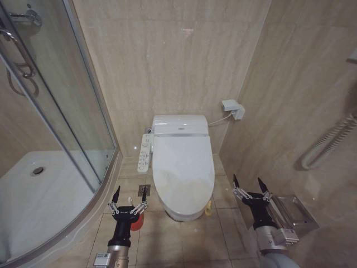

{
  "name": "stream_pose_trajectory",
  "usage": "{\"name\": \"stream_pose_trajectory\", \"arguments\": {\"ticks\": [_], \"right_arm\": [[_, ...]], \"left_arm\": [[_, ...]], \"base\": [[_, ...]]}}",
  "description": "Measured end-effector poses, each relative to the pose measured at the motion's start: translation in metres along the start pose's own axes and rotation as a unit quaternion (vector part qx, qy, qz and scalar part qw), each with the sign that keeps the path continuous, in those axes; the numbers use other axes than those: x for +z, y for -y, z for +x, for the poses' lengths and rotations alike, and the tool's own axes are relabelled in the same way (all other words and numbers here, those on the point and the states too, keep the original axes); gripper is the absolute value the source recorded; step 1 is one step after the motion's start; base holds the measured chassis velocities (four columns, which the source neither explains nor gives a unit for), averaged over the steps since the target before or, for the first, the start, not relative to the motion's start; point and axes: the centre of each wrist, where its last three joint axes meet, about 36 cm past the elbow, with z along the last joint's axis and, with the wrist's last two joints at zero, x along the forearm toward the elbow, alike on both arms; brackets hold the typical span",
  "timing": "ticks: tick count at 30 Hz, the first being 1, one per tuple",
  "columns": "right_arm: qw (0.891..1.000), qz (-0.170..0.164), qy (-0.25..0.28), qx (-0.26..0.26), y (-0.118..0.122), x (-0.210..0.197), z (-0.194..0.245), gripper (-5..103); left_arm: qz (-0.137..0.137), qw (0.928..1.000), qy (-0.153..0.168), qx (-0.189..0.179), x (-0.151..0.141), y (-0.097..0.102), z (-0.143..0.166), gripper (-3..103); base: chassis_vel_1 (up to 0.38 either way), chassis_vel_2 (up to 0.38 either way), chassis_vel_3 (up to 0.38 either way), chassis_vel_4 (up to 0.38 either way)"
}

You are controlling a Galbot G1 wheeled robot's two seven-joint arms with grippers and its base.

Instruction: Open the toilet lid, clean the toilet bowl with a toilet brush, close the toilet lid, and flush.

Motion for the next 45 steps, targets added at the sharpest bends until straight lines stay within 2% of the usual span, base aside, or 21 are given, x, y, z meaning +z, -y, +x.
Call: {"name": "stream_pose_trajectory", "arguments": {"ticks": [3,5,6,8,9,13,20,28,45], "right_arm": [[1.000,0.018,-0.008,-0.011,0.000,0.003,0.000,100],[0.998,0.047,-0.025,-0.034,0.002,0.008,0.001,100],[0.998,0.047,-0.025,-0.034,0.002,0.008,0.001,100],[0.994,0.077,-0.056,-0.054,0.006,0.022,0.002,100],[0.994,0.077,-0.056,-0.054,0.006,0.022,0.002,100],[0.986,0.115,-0.095,-0.076,0.019,0.048,0.009,100],[0.981,0.122,-0.131,-0.074,0.030,0.076,0.011,100],[0.977,0.118,-0.158,-0.084,0.031,0.111,0.011,100],[0.966,0.140,-0.195,-0.095,0.023,0.170,0.002,100]], "left_arm": [[0.000,1.0000,0.000,0.000,0.000,0.000,0.000,100],[0.000,1.0000,0.000,0.000,0.000,0.000,0.000,100],[0.000,1.0000,0.000,0.000,0.000,0.000,0.000,100],[0.000,1.0000,0.000,0.000,0.000,0.000,0.000,100],[0.000,1.0000,0.000,0.000,0.000,0.000,0.000,100],[0.000,1.0000,0.000,0.000,0.000,0.000,0.000,100],[0.000,1.0000,0.000,0.000,0.000,0.000,0.000,100],[0.000,1.0000,0.000,0.000,0.000,0.000,0.000,100],[0.000,1.0000,0.000,0.000,0.000,0.000,0.000,100]], "base": [[-0.011,0.014,0.020,-0.022],[0.000,0.000,0.000,0.000],[0.000,0.000,0.000,0.000],[0.027,-0.051,-0.046,0.029],[0.025,-0.051,-0.047,0.030],[0.000,0.000,0.000,0.000],[0.000,0.000,0.000,0.000],[0.000,0.000,0.000,0.000],[0.000,0.000,0.000,0.000]]}}
